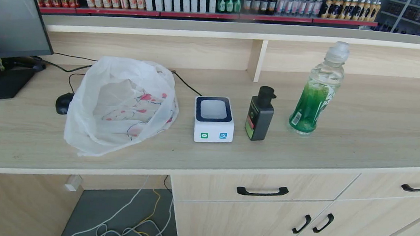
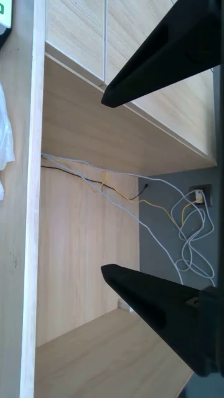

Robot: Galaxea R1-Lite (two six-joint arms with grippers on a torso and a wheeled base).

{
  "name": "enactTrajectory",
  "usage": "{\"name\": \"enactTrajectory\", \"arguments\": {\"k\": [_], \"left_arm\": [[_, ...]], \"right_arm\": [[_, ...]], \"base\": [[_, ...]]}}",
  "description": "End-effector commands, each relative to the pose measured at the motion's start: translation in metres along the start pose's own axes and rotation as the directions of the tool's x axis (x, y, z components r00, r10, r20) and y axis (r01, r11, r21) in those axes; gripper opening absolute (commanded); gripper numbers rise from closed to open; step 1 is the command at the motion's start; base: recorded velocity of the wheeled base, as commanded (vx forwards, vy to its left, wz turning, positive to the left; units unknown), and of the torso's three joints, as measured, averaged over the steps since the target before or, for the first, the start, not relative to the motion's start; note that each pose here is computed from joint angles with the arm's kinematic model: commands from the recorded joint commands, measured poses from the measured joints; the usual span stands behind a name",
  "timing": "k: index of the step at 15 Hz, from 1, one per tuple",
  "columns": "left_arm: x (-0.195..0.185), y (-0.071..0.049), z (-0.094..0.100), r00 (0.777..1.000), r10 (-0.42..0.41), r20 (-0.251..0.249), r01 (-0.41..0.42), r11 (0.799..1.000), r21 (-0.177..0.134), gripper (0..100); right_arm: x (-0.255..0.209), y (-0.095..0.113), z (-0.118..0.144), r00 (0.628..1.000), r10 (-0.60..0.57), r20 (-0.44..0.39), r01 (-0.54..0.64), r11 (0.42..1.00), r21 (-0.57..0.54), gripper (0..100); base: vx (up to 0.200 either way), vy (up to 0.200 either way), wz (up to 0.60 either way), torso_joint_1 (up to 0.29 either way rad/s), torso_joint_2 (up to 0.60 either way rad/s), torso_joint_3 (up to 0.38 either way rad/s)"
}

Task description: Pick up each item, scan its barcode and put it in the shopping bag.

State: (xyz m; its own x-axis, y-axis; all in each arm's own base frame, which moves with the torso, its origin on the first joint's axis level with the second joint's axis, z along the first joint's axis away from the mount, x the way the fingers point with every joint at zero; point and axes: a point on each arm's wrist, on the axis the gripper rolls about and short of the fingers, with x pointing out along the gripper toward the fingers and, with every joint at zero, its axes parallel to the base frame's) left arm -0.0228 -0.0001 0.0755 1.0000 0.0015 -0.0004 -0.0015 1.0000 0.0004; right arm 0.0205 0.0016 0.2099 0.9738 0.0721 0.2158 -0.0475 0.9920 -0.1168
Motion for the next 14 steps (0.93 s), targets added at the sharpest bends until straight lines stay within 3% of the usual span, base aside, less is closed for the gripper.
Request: {"name": "enactTrajectory", "arguments": {"k": [1,5,9,14], "left_arm": [[0.0,0.0,0.0,1.0,0.0,0.0,0.0,1.0,0.0,100],[0.0,0.0,0.0,1.0,0.0,0.0,0.0,1.0,0.001,100],[0.0,0.0,0.0,1.0,0.0,0.0,0.0,1.0,0.001,100],[0.0,0.0,0.0,1.0,0.0,0.0,0.0,1.0,0.0,100]], "right_arm": [[0.058,-0.003,0.009,0.999,0.023,-0.045,-0.023,1.0,-0.01,100],[0.096,0.009,0.017,0.989,0.146,-0.016,-0.147,0.988,-0.05,100],[0.137,0.025,-0.001,0.978,0.206,-0.022,-0.207,0.975,-0.083,100],[0.174,0.05,-0.015,0.983,0.179,0.039,-0.176,0.982,-0.064,100]], "base": [[0.0,0.0,0.0,0.0,0.0,0.0],[0.0,0.0,0.0,0.0,0.0,0.0],[0.0,0.0,0.0,0.0,0.0,0.0],[0.0,0.0,0.0,0.0,0.0,0.0]]}}
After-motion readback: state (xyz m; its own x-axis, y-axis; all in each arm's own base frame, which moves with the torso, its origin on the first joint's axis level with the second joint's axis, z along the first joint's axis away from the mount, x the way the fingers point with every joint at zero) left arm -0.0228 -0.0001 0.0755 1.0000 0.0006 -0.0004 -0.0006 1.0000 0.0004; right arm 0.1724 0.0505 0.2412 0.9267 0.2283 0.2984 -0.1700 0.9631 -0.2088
